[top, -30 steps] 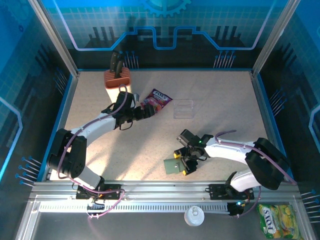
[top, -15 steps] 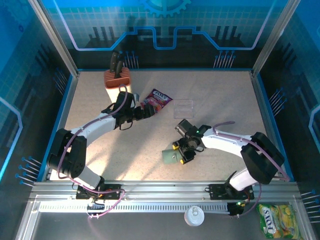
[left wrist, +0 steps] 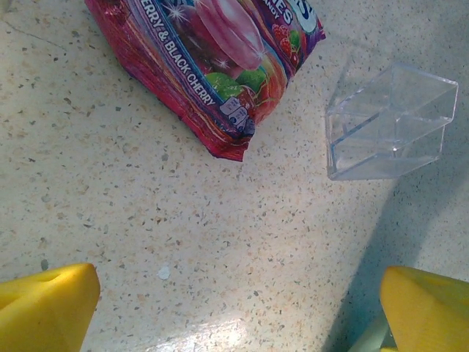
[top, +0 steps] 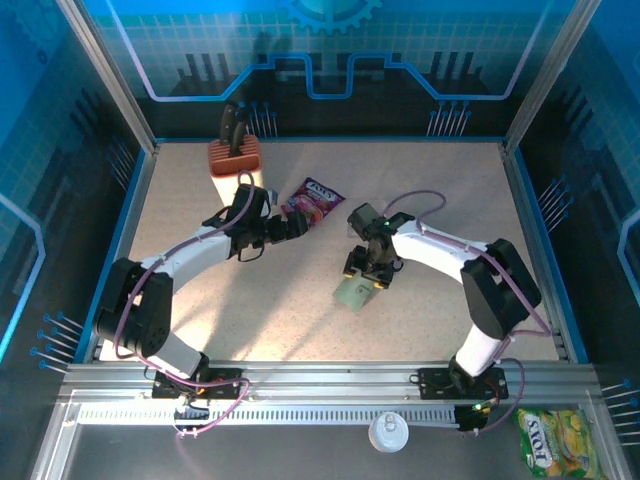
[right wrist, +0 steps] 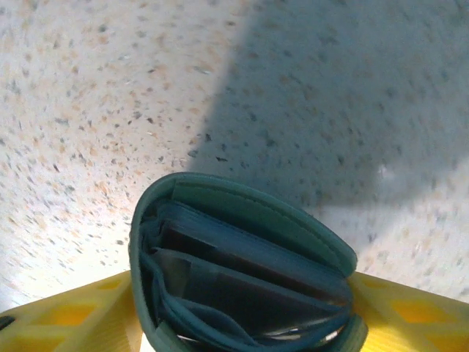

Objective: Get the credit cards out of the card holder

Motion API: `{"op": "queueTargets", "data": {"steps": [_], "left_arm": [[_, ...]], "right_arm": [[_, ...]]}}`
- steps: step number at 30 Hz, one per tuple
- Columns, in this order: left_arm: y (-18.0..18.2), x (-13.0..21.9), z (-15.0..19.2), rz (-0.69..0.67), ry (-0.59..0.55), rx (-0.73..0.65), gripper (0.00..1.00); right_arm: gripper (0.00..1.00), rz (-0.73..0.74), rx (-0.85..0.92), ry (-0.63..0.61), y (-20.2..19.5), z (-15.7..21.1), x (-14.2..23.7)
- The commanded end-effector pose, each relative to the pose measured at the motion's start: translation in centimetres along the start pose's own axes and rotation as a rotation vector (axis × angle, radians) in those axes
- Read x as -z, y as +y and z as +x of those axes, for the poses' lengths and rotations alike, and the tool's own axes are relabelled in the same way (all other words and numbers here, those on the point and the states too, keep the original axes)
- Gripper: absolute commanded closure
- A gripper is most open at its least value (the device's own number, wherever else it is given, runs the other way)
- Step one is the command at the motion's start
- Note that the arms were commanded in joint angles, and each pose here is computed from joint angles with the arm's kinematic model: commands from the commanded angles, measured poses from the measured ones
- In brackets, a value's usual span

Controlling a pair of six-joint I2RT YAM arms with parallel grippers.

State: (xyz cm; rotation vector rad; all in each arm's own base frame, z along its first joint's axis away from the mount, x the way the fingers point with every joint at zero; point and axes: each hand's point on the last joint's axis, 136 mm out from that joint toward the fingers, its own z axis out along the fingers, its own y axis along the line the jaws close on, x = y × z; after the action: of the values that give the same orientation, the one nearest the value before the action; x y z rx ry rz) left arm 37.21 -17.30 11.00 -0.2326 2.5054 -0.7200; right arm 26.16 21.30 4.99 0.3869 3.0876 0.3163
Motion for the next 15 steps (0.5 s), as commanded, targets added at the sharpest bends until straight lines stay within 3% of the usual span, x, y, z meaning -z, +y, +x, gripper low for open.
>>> {"op": "queueTargets", "data": {"steps": [1,7,15], "left_arm": [[-0.7,1.6,-1.1,0.006,-0.031,-0.011,0.01],[-0.6,1.8,-0.4,-0.009,-0.019,0.005,0.01],[-0.7,1.7,0.9,-0.025,-0.009,0.021,0.01]], "right_arm": [[0.34,0.067,0.333,0.068,-0.6,-0.4,0.2],[0.33,0.174,0.528,0.058,-0.5,-2.9,0.4],[0.32,0.166,0.557,0.024,1.5,-6.1,-0.5]]}}
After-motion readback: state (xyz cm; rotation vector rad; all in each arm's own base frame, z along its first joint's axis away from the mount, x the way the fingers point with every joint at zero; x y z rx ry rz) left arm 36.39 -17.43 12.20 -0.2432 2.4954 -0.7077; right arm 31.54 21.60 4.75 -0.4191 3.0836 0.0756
